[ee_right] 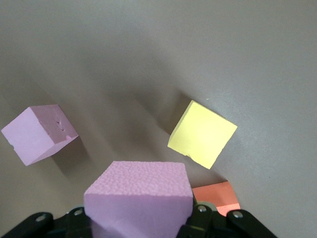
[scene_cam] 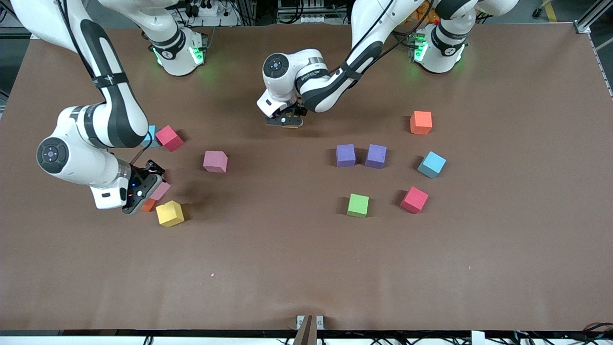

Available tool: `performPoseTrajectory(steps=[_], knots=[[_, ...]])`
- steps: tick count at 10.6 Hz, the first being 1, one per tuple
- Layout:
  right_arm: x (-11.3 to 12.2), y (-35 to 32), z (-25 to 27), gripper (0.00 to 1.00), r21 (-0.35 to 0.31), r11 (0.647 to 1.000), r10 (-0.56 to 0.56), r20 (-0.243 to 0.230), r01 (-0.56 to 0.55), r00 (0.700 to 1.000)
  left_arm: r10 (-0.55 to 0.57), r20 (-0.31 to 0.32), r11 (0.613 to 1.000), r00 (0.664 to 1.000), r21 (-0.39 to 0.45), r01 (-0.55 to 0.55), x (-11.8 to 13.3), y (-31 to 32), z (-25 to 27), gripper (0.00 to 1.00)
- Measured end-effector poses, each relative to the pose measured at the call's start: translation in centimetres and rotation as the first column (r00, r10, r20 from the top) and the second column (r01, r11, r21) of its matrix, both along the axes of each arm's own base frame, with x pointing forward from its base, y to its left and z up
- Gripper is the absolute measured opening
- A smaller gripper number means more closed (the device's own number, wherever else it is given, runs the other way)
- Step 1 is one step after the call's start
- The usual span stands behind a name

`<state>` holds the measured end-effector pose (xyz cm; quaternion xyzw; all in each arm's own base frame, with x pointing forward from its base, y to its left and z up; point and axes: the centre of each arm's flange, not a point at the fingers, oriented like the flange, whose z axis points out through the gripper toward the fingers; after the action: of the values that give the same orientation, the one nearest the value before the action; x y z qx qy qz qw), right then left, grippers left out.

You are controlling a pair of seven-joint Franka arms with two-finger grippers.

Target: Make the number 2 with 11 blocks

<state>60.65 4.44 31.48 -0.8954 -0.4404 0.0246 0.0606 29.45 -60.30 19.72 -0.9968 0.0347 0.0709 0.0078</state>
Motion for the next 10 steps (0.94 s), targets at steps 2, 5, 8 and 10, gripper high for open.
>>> performPoseTrajectory(steps=[2, 5, 8, 10], knots=[[0.0, 0.0, 0.0, 0.6, -0.005, 1.0, 0.005, 0.001, -0.005, 1.0, 0.014, 0.016, 1.0, 1.0, -0.021, -0.014, 1.0, -0.4, 1.2, 1.0], [0.1, 0.2, 0.1, 0.6, -0.011, 1.0, 0.013, 0.006, -0.013, 1.0, 0.121, 0.073, 0.991, 0.99, -0.062, -0.117, 6.7, 1.2, 6.4, 1.0], [0.4, 1.8, 0.9, 0.6, -0.008, 0.999, 0.04, 0.021, -0.04, 0.999, 0.293, 0.106, 0.956, 0.95, -0.038, -0.29, 16.8, 9.3, 10.6, 1.0], [0.3, 3.7, 2.2, 0.6, -0.004, 0.997, 0.081, 0.013, -0.081, 0.997, 0.366, 0.099, 0.93, 0.925, -0.003, -0.368, 21.2, 14.6, 10.7, 1.0]])
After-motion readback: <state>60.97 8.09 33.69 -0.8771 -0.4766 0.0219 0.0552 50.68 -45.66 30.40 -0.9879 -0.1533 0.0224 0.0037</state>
